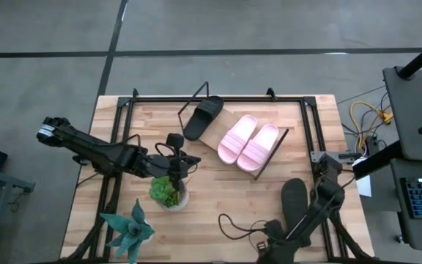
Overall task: Pick and place slides into the shelf
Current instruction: Put the black slide on the shelf
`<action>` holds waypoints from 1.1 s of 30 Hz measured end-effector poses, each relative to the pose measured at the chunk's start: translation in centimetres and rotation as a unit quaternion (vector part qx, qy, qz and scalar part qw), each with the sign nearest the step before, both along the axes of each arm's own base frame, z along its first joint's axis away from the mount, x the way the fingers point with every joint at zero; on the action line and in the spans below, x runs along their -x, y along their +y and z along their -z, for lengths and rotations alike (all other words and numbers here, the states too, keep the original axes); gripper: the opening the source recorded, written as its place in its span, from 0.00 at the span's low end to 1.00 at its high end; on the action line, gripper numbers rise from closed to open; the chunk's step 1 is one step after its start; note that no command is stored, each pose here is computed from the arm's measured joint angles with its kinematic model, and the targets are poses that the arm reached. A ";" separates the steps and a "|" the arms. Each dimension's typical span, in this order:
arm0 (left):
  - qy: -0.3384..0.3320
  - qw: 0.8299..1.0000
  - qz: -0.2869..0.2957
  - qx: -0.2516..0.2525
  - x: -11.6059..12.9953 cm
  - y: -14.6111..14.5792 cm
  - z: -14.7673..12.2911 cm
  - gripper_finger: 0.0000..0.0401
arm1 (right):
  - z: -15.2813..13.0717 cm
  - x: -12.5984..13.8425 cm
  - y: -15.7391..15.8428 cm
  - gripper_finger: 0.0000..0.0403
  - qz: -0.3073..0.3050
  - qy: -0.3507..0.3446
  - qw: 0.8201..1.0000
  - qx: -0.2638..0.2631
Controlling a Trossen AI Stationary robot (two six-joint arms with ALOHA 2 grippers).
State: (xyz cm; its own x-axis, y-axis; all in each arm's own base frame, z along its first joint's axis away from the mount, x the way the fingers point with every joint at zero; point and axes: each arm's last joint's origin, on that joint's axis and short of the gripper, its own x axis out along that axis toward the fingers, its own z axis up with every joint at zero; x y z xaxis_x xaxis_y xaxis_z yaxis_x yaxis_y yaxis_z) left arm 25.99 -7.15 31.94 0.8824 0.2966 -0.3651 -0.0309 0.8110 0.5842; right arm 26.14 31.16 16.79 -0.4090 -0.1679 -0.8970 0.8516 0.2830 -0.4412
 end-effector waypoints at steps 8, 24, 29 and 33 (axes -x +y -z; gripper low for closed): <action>-0.001 1.000 0.000 0.000 0.0 0.0 0.0 0.00 | -0.4 -0.3 -0.4 0.29 -0.018 0.008 1.000 -0.023; -0.001 1.000 -0.001 0.002 0.0 0.0 0.1 0.00 | -2.2 0.1 0.1 0.25 -0.115 0.017 0.988 -0.103; 0.001 1.000 0.000 -0.001 0.0 0.0 0.1 0.00 | -1.7 0.1 -0.3 0.37 -0.114 0.026 0.989 -0.096; 0.001 1.000 0.000 -0.001 0.0 0.0 0.1 0.00 | -1.1 -0.1 -1.0 0.46 -0.112 0.027 0.990 -0.076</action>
State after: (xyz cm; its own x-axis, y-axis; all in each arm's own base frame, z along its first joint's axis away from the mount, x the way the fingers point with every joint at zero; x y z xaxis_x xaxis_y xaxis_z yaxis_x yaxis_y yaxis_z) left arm 25.97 -7.15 31.84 0.8821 0.2967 -0.3659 -0.0297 0.8102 0.5854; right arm 26.28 30.16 17.88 -0.4255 -0.1247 -0.8963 0.7363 0.5281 -0.4231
